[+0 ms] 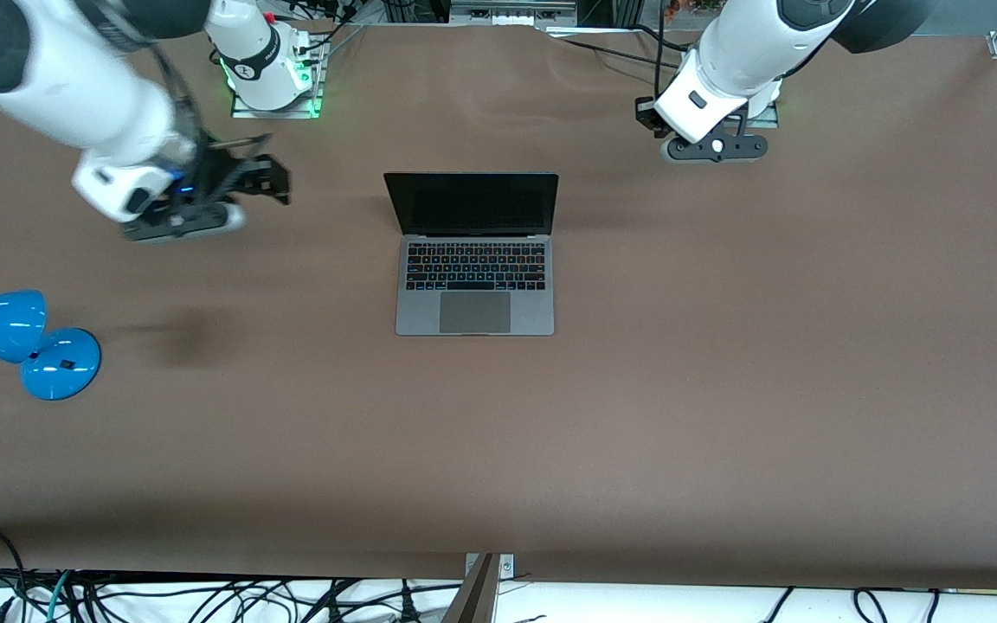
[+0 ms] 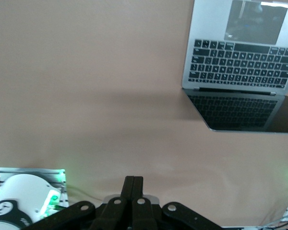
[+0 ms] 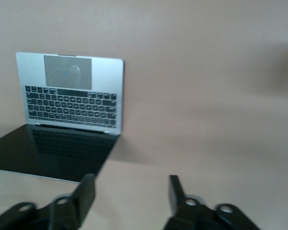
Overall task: Close laptop with both arms from behind
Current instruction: 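Move both grippers toward the laptop's open screen from behind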
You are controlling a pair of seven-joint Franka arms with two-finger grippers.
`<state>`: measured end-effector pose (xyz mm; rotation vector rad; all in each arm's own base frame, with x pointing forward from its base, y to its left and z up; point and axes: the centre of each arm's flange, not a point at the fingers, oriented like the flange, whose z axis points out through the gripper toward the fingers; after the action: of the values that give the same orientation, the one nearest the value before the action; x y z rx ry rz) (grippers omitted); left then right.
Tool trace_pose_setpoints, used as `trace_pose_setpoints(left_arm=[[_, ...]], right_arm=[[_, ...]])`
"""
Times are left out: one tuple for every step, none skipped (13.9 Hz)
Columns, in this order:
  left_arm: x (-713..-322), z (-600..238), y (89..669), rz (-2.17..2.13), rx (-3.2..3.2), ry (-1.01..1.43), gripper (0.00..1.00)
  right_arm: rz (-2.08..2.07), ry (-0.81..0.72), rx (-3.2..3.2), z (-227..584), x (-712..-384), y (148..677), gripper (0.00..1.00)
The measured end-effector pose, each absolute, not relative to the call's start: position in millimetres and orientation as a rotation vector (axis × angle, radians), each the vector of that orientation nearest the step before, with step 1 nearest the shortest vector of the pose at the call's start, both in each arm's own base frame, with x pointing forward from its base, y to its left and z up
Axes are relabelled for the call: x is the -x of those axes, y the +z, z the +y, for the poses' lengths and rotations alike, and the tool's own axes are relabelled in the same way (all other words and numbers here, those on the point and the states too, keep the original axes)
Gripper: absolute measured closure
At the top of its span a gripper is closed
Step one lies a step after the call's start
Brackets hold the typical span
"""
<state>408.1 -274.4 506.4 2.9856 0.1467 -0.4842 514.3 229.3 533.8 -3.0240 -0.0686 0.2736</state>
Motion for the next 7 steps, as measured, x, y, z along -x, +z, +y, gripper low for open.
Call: trace_pose_setpoints(left_arm=[[-402.6,-281.1,499.0,0.151,-2.981,-0.484,0.99],[-397.0,-289.0,491.0,0.157,-2.978,-0.484,0.99],[-390.8,-298.2,482.4,0.161,-2.979,-0.477,0.99],[-383.8,-307.8,473.7,0.167,-2.982,-0.467,0.99],[-376.8,-316.8,465.4,0.179,-2.979,-0.464,0.99],[-369.4,-325.5,457.2,0.184,-2.973,-0.463,0.99],[-362.6,-332.7,449.9,0.181,-2.968,-0.463,0.99]], right_arm=[[-0.015,0.290,3.034,252.8,-503.0,531.6,0.48],[0.025,0.306,3.042,271.5,-492.8,529.1,0.59],[0.044,0.320,3.048,283.4,-485.8,525.8,0.69],[0.047,0.335,3.052,289.7,-482.0,521.6,0.81],[0.040,0.353,3.055,293.5,-480.0,516.0,0.89],[0.024,0.375,3.056,298.4,-477.7,509.3,0.89],[0.003,0.398,3.058,305.4,-474.3,502.0,0.96]])
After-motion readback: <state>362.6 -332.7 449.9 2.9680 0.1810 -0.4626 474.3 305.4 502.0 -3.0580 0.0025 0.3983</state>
